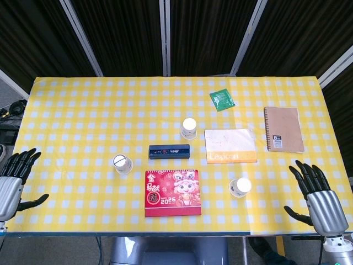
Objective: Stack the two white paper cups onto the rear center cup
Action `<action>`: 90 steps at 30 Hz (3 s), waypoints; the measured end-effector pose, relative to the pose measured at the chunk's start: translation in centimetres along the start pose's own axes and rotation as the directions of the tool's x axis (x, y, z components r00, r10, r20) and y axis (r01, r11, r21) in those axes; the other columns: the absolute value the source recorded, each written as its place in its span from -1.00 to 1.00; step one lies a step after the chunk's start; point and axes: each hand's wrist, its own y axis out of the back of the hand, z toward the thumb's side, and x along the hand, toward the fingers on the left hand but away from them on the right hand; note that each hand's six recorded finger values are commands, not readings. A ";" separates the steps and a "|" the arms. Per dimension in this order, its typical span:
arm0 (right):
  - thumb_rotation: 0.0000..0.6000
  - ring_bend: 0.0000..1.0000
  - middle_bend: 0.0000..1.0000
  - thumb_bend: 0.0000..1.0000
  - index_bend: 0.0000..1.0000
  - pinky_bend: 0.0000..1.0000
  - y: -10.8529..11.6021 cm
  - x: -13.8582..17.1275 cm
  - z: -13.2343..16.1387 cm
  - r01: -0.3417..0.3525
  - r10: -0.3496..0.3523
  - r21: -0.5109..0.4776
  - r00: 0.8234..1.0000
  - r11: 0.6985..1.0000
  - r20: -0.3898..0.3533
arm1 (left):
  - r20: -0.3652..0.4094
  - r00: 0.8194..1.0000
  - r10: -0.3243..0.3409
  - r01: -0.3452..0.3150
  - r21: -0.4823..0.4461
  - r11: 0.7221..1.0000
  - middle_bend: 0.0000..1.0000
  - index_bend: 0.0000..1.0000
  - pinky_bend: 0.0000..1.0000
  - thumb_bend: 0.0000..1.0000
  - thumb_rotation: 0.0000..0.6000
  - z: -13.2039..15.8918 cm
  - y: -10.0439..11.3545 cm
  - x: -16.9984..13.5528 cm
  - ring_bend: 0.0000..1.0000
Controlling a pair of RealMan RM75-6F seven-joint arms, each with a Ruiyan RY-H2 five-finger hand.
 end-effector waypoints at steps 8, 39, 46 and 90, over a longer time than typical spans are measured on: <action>1.00 -1.00 -1.00 -1.00 -0.83 -1.00 -0.1 0.0 0.0 -0.005 0.005 0.001 1.000 1.000 0.000 | -0.001 1.000 -0.004 0.004 -0.003 1.000 -1.00 -1.00 -1.00 -1.00 1.00 -0.1 -0.1 0.0 -1.00; 1.00 -0.71 -0.49 -0.88 -0.51 -0.34 -9.7 -7.7 2.8 -0.414 0.417 0.053 0.892 0.909 -0.175 | -0.048 0.998 -0.045 0.045 0.000 0.999 -1.00 -1.00 -1.00 -1.00 1.00 -0.5 -0.8 1.6 -1.00; 1.00 -0.58 -0.38 -0.79 -0.43 -0.25 -10.4 -8.1 2.2 -0.424 0.429 0.062 0.889 0.903 -0.160 | -0.048 0.998 -0.050 0.050 0.001 0.999 -1.00 -1.00 -1.00 -1.00 1.00 -0.5 -1.0 1.6 -1.00; 1.00 -0.19 -0.01 -0.41 -0.06 -0.07 -7.6 -18.7 6.1 -0.260 0.247 -0.058 0.954 0.964 -0.170 | -0.064 0.995 -0.071 0.071 -0.006 0.997 -1.00 -1.00 -1.00 -1.00 1.00 -0.5 -1.5 2.4 -1.00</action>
